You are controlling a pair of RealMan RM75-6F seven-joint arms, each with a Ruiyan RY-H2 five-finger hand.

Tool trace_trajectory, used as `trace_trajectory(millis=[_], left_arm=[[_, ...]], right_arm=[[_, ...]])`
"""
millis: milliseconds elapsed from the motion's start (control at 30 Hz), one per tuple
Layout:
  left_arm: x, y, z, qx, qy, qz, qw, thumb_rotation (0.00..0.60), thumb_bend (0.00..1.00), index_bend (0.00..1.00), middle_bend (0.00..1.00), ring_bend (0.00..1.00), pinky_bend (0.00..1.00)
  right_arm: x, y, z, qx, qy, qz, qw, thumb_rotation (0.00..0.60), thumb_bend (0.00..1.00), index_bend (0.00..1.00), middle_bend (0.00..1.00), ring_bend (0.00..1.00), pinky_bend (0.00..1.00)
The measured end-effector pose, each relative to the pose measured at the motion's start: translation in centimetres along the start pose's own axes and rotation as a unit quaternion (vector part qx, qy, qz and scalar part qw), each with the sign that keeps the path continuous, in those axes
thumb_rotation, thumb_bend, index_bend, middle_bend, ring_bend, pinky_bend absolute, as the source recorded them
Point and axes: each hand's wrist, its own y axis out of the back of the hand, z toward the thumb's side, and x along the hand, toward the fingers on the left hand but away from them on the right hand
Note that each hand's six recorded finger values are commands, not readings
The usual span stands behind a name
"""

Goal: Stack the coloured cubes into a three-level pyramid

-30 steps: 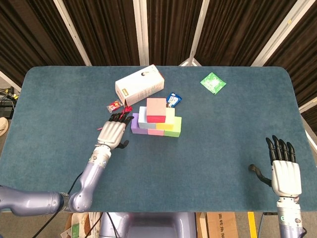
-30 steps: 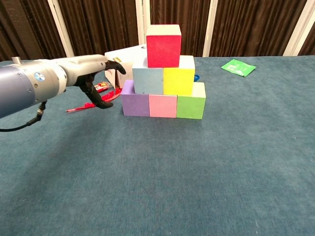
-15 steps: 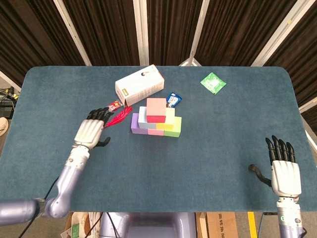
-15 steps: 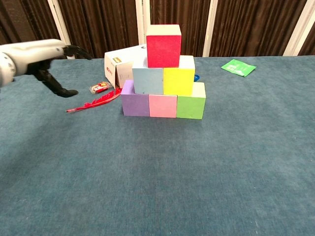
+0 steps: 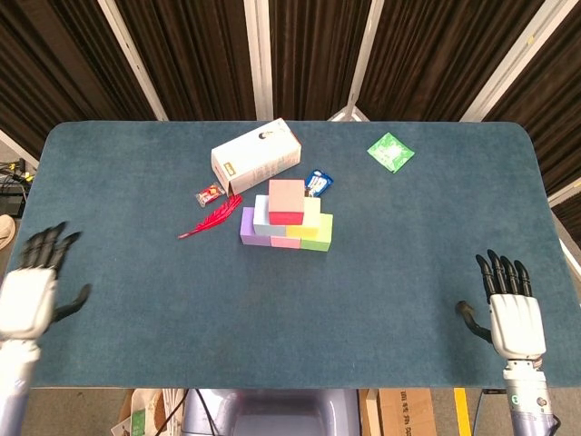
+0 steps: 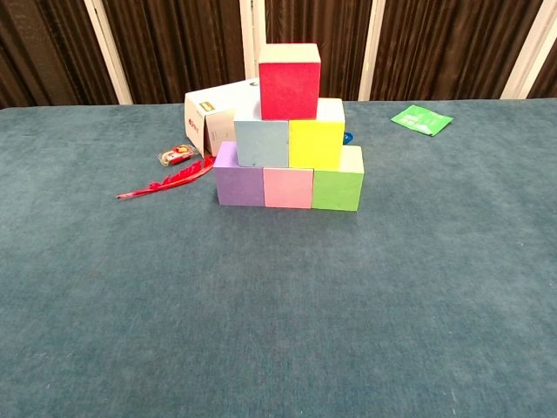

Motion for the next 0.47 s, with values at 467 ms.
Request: trace_trajectory(millis=[467], left_arm=[[-4.6,2.3,-4.1,0.018,0.056,0.019,0.9981,0.6,0.4,0.13,0.0,0.0,0.0]], right_arm=[[0.2,1.2,-0.3,-0.007,0.009,-0.017,0.9998,0.6,0.26,0.0,0.02,0.0,0.0]])
